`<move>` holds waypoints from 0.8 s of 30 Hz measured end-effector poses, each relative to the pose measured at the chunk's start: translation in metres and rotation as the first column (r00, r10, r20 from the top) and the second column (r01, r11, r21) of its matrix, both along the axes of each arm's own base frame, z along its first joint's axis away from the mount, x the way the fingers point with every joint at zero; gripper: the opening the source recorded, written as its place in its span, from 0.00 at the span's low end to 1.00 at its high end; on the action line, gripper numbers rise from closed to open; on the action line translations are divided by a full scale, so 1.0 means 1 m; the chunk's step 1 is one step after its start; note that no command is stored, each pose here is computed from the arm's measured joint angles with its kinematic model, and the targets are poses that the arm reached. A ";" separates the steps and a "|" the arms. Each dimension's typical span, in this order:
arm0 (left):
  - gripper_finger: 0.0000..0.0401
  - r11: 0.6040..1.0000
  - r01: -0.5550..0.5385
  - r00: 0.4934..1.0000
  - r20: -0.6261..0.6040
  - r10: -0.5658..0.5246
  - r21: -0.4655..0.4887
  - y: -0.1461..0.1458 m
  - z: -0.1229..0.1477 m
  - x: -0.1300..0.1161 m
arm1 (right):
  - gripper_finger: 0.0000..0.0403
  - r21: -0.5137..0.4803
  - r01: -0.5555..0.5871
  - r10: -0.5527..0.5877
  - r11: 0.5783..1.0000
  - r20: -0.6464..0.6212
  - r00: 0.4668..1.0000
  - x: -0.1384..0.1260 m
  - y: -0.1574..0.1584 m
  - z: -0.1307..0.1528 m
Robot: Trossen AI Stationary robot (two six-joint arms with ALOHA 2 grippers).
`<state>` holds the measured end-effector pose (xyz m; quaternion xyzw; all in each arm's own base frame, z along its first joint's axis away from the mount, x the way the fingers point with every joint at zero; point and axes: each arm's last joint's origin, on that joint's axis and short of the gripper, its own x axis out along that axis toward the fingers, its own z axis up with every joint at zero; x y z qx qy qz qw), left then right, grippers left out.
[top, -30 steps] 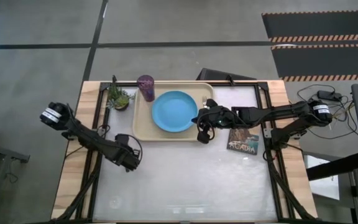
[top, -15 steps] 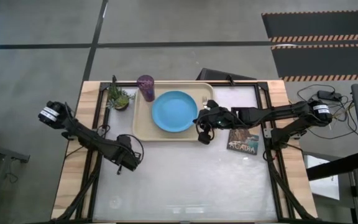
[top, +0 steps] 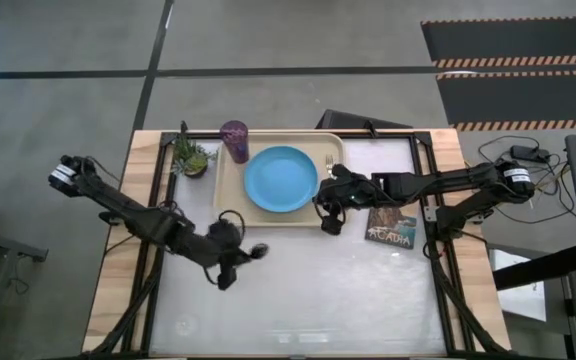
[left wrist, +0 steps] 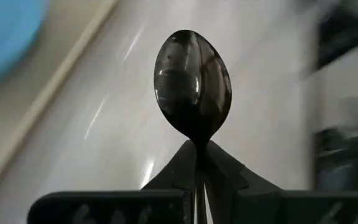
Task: Pick and place plate/cup/fork/spoon on tray
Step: Put the black spoon on the brown tray to the right of the blue plate
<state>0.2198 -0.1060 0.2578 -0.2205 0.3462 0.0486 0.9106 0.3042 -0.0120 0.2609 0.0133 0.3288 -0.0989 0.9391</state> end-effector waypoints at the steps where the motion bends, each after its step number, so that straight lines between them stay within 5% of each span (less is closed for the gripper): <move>1: 0.00 0.999 0.048 0.995 0.085 -0.050 0.026 -0.002 0.006 0.003 | 0.02 0.011 -0.025 0.025 1.000 0.008 1.000 0.001 0.001 0.000; 8: 0.00 0.925 0.225 0.845 0.412 -0.341 0.305 -0.007 0.029 0.010 | 0.02 0.069 -0.277 0.261 0.959 0.175 0.949 0.007 0.008 0.004; 13: 0.00 0.852 0.233 0.772 0.444 -0.454 0.468 -0.008 0.030 0.012 | 0.02 0.005 -0.511 0.456 0.859 0.446 0.770 0.011 0.016 0.008; 19: 0.00 0.768 0.168 0.654 0.513 -0.556 0.618 -0.008 0.027 0.011 | 0.02 -0.162 -0.553 0.518 0.817 0.627 0.582 0.013 0.035 -0.011; 24: 0.00 0.754 0.098 0.549 0.596 -0.586 0.650 -0.006 0.024 0.007 | 0.02 -0.182 -0.535 0.507 0.825 0.657 0.559 0.022 0.048 -0.035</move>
